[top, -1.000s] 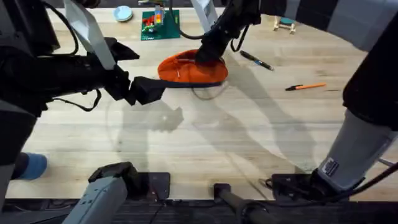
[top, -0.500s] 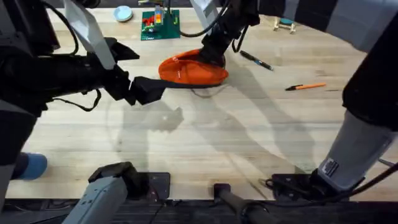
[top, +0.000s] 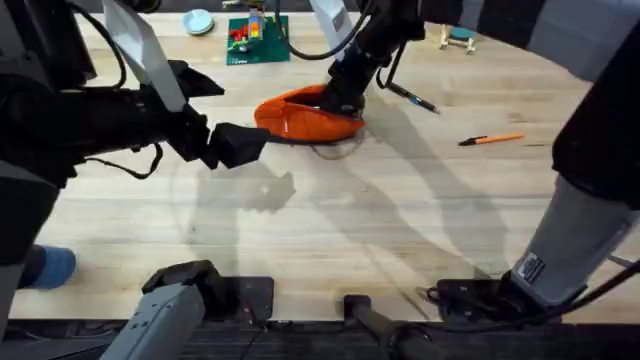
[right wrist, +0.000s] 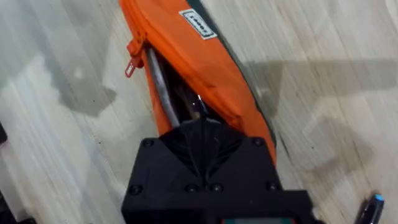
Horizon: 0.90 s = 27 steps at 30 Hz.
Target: Unzip the bag, pick up the pens from the table one at a time and place them inside, then zip the bag closed.
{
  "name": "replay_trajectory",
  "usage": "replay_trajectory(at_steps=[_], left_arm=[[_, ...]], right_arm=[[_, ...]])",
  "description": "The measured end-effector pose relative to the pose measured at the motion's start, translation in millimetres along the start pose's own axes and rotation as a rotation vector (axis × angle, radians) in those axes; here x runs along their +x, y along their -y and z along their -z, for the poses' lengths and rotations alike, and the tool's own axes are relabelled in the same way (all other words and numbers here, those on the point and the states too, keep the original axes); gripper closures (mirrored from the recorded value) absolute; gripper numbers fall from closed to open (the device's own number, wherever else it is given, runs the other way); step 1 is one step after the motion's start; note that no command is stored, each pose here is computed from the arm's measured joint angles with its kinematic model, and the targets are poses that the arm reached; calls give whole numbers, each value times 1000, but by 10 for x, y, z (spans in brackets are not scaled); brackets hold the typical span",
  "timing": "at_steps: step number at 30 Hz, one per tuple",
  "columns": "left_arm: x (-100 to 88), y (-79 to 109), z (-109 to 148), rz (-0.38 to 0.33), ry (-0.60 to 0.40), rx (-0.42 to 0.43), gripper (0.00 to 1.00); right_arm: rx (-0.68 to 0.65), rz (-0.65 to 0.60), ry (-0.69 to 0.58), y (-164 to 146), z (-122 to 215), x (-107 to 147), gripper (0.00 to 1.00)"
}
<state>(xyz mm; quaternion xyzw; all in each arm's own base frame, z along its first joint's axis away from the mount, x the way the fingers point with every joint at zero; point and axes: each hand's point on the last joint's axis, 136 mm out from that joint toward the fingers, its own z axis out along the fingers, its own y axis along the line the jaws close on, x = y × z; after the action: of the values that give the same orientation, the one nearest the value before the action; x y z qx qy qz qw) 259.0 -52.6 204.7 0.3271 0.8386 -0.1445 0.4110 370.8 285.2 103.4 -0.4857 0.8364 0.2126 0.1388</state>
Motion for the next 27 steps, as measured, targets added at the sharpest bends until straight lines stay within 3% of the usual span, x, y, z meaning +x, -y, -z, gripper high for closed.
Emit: replay_trajectory(at_steps=[1,7,8,27], left_arm=[[0,0,0,0,0,0,8],[0,0,0,0,0,0,7],[0,1,0,0,0,0,7],[0,0,0,0,0,0,8]], right_arm=[[-2,0,1,-4,0,-2,931],[-26,18,14,-59,-7,-33,78],[-31,23,16,-76,-11,-41,25],[-35,25,17,-87,-13,-45,5]])
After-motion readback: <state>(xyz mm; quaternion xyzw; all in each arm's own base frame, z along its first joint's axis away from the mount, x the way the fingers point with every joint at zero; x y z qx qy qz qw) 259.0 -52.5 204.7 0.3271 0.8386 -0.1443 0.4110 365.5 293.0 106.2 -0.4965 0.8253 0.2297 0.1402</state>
